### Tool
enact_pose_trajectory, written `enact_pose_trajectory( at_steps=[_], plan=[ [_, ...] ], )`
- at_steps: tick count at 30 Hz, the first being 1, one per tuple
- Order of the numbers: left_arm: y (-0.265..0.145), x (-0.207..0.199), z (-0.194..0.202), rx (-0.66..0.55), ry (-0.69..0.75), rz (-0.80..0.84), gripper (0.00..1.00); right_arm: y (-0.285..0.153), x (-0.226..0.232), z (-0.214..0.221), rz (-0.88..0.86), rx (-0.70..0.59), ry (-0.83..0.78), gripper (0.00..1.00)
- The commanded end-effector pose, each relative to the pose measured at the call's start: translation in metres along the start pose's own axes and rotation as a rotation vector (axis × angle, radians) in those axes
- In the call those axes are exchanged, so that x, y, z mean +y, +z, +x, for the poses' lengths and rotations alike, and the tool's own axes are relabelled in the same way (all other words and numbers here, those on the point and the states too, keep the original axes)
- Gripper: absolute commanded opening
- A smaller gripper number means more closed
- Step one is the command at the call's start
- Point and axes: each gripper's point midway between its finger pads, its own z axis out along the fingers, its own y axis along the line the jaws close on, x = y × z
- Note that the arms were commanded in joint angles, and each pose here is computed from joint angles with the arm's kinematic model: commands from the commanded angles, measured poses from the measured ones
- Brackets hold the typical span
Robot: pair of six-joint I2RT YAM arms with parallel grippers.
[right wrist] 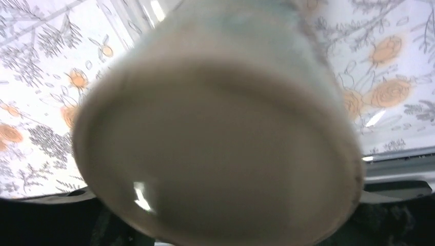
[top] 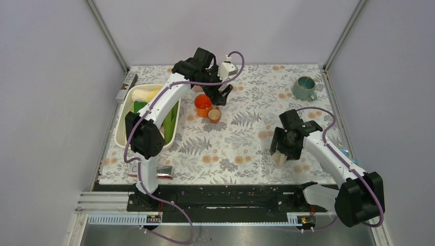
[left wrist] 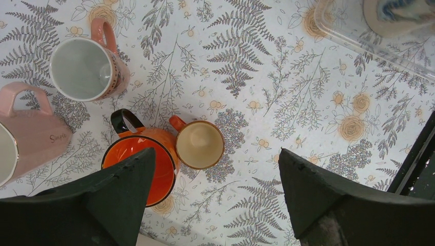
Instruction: Turn the mug right side up
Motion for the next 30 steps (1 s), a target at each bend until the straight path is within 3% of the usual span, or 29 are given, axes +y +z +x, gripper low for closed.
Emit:
enact_pose_trajectory(
  at_steps=[1, 6, 12, 18, 24, 30],
  plan=[
    [-0.019, -0.004, -0.017, -0.067, 0.043, -0.008, 0.93, 0.007, 0.003, -0.028, 0.028, -0.131, 0.044, 0.71],
    [-0.018, -0.004, -0.016, -0.064, 0.043, -0.005, 0.93, 0.025, -0.009, -0.014, 0.053, -0.115, 0.036, 0.62],
    [-0.017, -0.005, -0.016, -0.066, 0.039, 0.005, 0.93, 0.027, -0.017, -0.023, 0.127, -0.136, 0.062, 0.62],
    [-0.017, -0.007, -0.016, -0.067, 0.037, 0.009, 0.93, 0.013, -0.035, -0.046, 0.206, -0.313, 0.161, 0.59],
    [-0.019, -0.008, -0.017, -0.071, 0.041, 0.009, 0.93, 0.014, -0.030, -0.070, 0.121, -0.499, 0.198, 0.56],
    [-0.020, -0.008, -0.017, -0.072, 0.043, 0.010, 0.93, 0.027, -0.042, -0.068, 0.163, -0.522, 0.195, 0.56]
  ],
)
